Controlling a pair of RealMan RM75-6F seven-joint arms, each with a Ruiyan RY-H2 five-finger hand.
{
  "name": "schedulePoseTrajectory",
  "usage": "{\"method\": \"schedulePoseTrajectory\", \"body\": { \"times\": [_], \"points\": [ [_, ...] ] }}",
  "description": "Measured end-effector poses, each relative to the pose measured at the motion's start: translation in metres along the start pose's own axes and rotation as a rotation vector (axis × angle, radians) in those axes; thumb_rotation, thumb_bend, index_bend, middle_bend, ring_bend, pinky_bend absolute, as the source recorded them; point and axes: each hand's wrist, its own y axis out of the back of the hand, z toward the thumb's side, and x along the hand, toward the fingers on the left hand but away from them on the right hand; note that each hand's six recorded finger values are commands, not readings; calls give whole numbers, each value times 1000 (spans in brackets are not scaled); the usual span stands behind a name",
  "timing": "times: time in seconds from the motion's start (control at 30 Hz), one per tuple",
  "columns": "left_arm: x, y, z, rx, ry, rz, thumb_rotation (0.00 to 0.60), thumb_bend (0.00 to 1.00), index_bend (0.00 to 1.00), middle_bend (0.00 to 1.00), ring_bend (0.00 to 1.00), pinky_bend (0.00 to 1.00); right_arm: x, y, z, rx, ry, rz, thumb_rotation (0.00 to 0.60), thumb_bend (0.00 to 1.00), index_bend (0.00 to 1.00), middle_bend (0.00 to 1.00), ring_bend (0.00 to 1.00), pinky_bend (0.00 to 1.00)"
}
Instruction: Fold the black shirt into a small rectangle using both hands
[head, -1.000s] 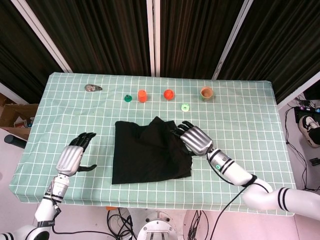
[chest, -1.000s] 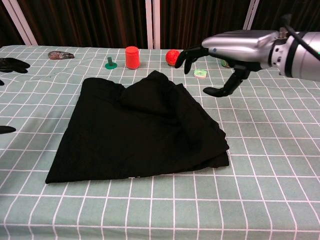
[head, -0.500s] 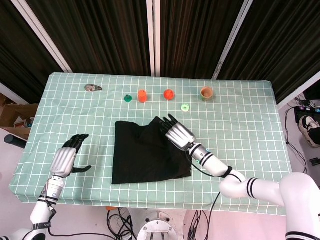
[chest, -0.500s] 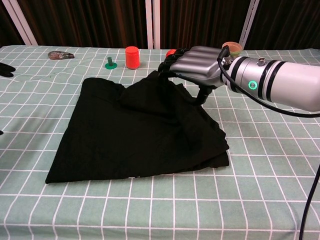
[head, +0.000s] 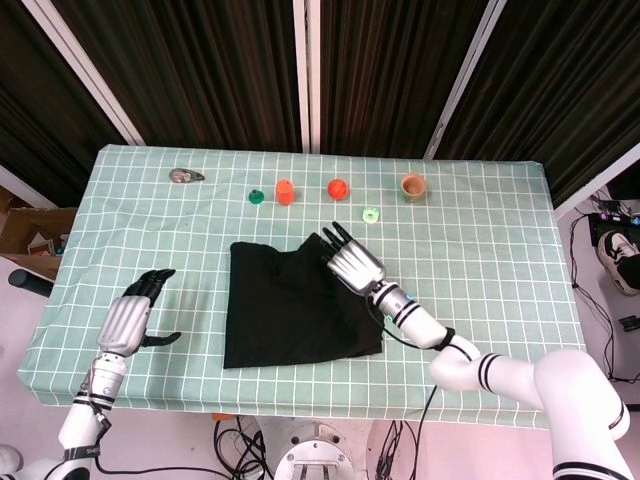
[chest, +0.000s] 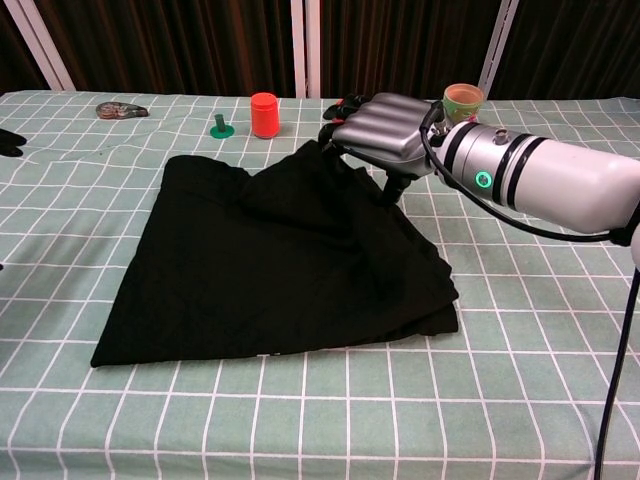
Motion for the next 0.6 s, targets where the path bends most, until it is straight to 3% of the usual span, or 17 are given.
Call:
{"method": "schedulePoseTrajectory", "body": {
  "times": [0.33, 0.47, 0.6],
  "points": [
    [-2, -2, -3, -4, -3, -4, 600, 0, 102, 103, 69, 189, 40, 3, -20, 17, -99, -27, 600, 371, 593, 253, 35, 0],
    [-1, -3, -1, 0, -13, -11, 600, 0, 102, 103, 70, 188, 57, -1, -32, 27, -155, 26, 600, 371, 521, 249, 30, 0],
    [0, -4, 4, 4, -29, -16, 600, 0, 102, 103, 69, 188, 67, -13, -43, 34, -215, 113, 600, 368, 365, 201, 4, 0]
  ]
}}
